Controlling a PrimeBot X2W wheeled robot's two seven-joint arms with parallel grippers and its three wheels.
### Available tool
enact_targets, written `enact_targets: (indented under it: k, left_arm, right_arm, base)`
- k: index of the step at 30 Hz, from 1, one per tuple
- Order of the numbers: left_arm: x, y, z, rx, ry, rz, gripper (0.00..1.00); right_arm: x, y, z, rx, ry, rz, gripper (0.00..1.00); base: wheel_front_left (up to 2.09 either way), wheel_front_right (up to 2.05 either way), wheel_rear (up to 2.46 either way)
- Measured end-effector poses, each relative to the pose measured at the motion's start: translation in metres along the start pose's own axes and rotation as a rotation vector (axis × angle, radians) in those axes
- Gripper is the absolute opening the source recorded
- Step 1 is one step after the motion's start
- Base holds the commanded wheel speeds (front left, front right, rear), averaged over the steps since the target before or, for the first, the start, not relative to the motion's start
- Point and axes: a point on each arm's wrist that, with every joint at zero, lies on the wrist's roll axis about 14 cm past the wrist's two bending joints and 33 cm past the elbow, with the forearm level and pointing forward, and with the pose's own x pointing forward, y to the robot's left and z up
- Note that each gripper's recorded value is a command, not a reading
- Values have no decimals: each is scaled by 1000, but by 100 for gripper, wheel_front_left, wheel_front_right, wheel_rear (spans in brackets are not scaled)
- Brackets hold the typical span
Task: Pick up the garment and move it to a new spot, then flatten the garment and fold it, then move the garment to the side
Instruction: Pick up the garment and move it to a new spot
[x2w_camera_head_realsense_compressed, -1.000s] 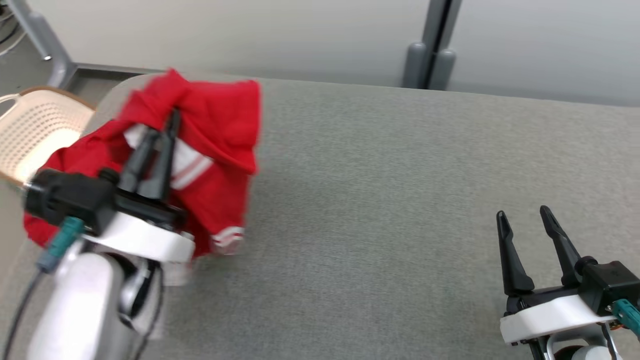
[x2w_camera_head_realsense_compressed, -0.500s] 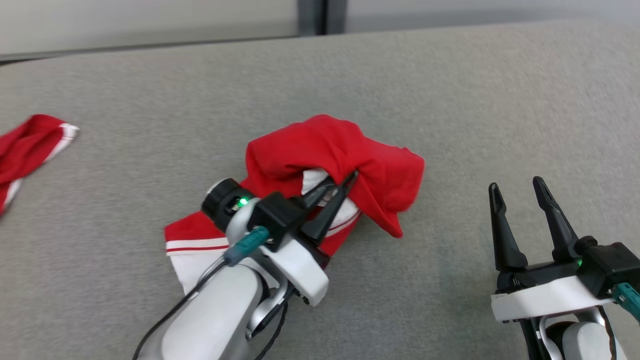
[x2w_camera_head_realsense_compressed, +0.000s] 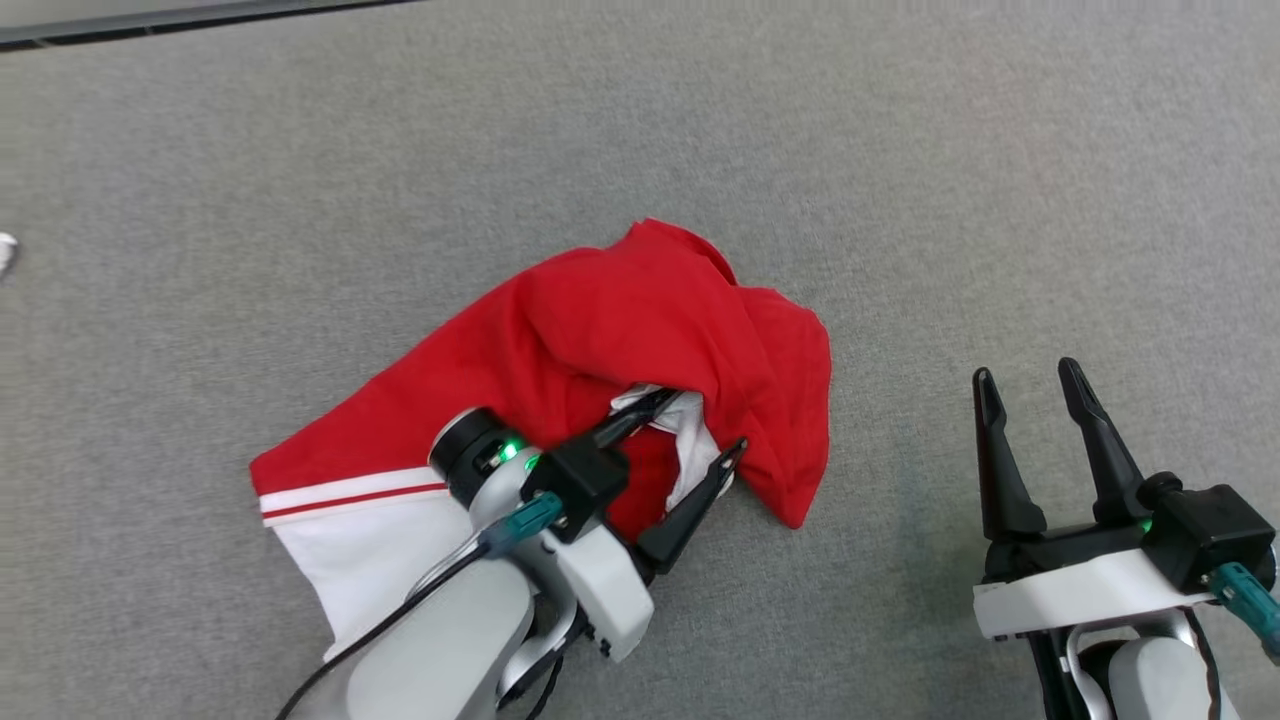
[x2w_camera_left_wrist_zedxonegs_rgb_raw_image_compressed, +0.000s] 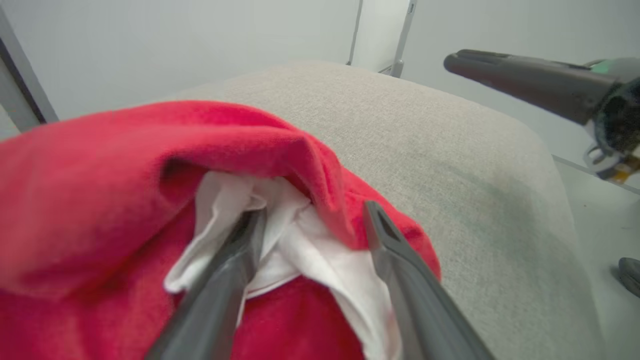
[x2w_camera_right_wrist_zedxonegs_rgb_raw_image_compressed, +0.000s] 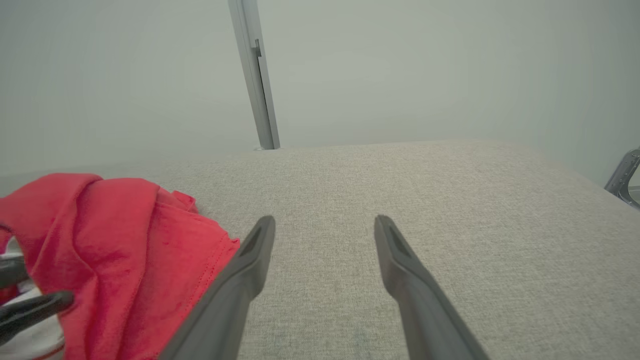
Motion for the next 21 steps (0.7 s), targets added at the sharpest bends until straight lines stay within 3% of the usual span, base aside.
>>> enact_targets:
  k: [5,11,21]
  left_arm:
    - [-29,15,21,-16,-73,121,100]
    - [-82,51,50,-9,-162,369,100]
    - [-217,115,85,38,-299,829,100]
  right_arm:
    - [-3,15,12,2,-31,44,100]
    - [-11,34,25,-3,-56,97,100]
    - [-21,63,47,-25,-90,181,100]
  base:
    - [0,0,0]
    - [0,0,0]
    - [0,0,0]
